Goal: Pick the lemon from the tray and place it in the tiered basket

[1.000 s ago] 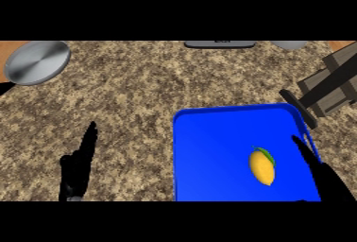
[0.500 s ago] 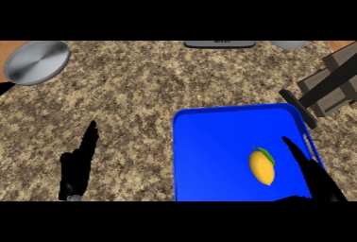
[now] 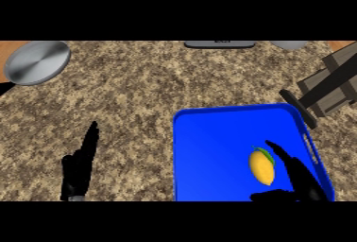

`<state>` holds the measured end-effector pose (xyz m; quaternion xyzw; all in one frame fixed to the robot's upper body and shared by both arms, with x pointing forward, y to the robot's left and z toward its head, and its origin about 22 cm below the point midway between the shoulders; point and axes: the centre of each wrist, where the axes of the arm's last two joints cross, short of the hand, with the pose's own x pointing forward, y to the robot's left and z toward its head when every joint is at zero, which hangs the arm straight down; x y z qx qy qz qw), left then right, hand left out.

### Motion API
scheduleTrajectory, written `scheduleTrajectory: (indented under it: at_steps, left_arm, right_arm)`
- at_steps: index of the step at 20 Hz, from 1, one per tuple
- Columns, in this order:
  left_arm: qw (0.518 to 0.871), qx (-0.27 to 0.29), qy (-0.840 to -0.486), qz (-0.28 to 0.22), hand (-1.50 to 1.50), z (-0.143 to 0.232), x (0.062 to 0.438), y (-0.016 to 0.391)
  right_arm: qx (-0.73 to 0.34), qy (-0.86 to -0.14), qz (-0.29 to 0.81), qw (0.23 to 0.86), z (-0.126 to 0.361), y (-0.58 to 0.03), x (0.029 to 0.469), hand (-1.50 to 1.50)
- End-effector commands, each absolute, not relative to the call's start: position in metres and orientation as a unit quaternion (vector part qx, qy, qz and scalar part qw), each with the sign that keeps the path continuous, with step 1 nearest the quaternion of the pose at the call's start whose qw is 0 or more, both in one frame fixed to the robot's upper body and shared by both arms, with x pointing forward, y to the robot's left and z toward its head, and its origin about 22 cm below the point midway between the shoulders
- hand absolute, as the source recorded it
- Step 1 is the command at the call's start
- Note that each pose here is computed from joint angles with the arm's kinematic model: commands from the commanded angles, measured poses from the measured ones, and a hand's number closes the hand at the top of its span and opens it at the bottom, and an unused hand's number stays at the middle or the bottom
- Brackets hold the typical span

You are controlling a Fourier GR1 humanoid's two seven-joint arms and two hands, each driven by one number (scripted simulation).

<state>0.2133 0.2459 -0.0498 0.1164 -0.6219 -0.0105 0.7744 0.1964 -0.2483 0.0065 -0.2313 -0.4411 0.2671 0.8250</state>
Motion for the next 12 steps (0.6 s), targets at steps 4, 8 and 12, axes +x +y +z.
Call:
scheduleTrajectory:
  at_steps: [4, 8, 12]
  left_arm:
    - [0.787, 0.116, -0.605, -0.010, 0.00, -0.050, 0.217, 0.254]
    - [0.792, 0.115, -0.600, -0.008, 0.00, -0.038, 0.226, 0.247]
    - [0.788, 0.117, -0.605, -0.009, 0.00, -0.051, 0.228, 0.245]
  right_arm:
    - [-0.229, -0.461, 0.285, 0.809, -0.004, -0.263, 0.204, 1.50]
    - [-0.240, -0.486, 0.289, 0.789, -0.023, -0.241, 0.209, 1.50]
    - [-0.288, -0.510, 0.309, 0.750, -0.011, -0.230, 0.216, 1.50]
